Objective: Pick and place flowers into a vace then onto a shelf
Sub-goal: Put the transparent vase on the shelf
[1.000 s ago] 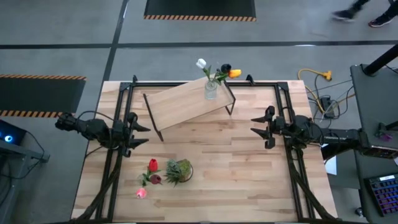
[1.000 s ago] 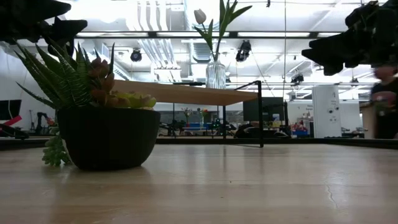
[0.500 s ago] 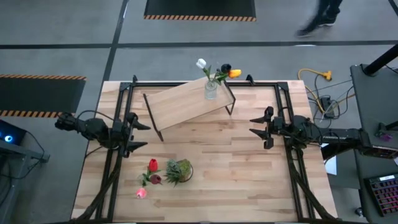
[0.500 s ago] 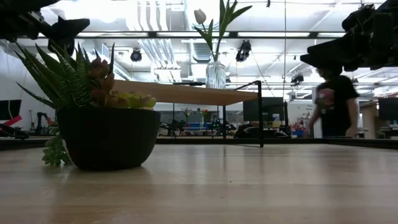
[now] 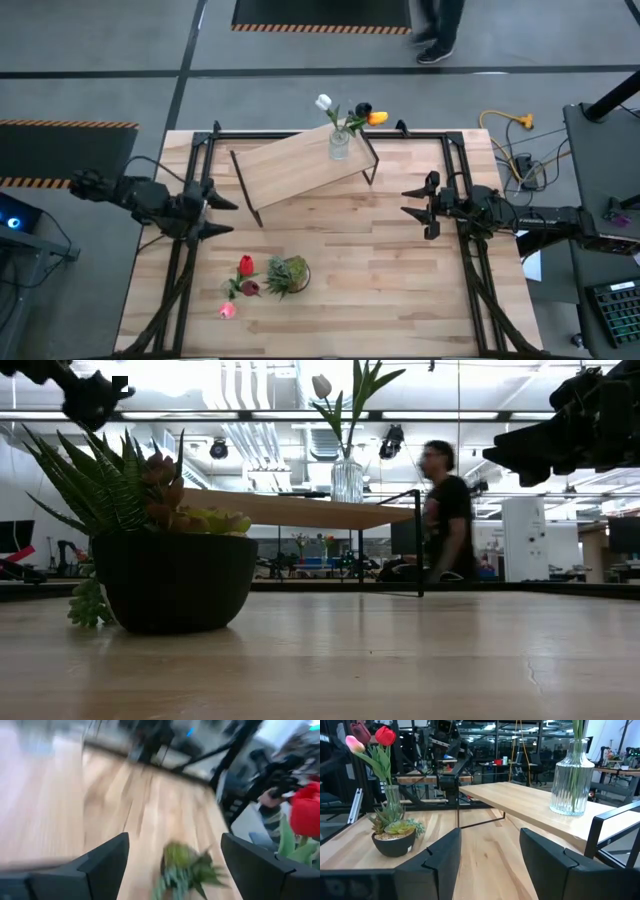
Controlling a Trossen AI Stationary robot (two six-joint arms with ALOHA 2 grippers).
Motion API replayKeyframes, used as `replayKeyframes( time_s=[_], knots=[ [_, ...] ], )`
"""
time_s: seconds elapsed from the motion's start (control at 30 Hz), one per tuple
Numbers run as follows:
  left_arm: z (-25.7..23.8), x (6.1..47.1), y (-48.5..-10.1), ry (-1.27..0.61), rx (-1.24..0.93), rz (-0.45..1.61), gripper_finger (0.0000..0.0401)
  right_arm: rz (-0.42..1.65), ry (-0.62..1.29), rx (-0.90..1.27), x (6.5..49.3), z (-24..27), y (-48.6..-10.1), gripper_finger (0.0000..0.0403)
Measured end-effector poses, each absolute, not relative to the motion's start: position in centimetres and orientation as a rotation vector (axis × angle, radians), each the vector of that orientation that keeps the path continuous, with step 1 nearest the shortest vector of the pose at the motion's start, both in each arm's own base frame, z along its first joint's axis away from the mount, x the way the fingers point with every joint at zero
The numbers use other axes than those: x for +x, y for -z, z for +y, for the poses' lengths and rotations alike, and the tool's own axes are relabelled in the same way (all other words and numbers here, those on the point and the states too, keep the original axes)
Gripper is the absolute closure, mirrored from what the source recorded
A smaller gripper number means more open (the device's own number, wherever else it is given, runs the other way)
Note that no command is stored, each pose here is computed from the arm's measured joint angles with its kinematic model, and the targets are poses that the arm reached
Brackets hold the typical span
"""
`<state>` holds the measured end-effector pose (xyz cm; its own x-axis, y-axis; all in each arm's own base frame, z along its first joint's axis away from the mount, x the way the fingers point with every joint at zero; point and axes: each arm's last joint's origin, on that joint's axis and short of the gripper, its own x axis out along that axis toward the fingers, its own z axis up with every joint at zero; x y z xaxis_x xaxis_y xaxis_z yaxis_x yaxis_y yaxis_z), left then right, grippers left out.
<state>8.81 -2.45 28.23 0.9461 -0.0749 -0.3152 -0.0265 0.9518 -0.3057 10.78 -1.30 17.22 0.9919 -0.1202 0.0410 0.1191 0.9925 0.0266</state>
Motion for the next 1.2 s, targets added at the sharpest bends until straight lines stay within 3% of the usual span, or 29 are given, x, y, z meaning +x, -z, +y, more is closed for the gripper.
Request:
replayKeyframes(
  time_s=[0.23,0.53,1.2],
  knots=[
    [-2.9,9.7,-29.2,-0.161,-0.492,0.777,0.0102,-0.043,0.12,0.026,10.8,-1.3,-17.2,0.0209],
    [-4.3,10.7,-28.9,-0.136,-0.485,1.093,0.0102,-0.044,0.121,0.044,10.8,-1.3,-17.2,0.0209],
    [-8.7,8.1,-28.1,-0.059,-0.552,1.253,0.0102,-0.042,0.12,0.089,10.8,-1.3,-17.2,0.0209]
  ],
)
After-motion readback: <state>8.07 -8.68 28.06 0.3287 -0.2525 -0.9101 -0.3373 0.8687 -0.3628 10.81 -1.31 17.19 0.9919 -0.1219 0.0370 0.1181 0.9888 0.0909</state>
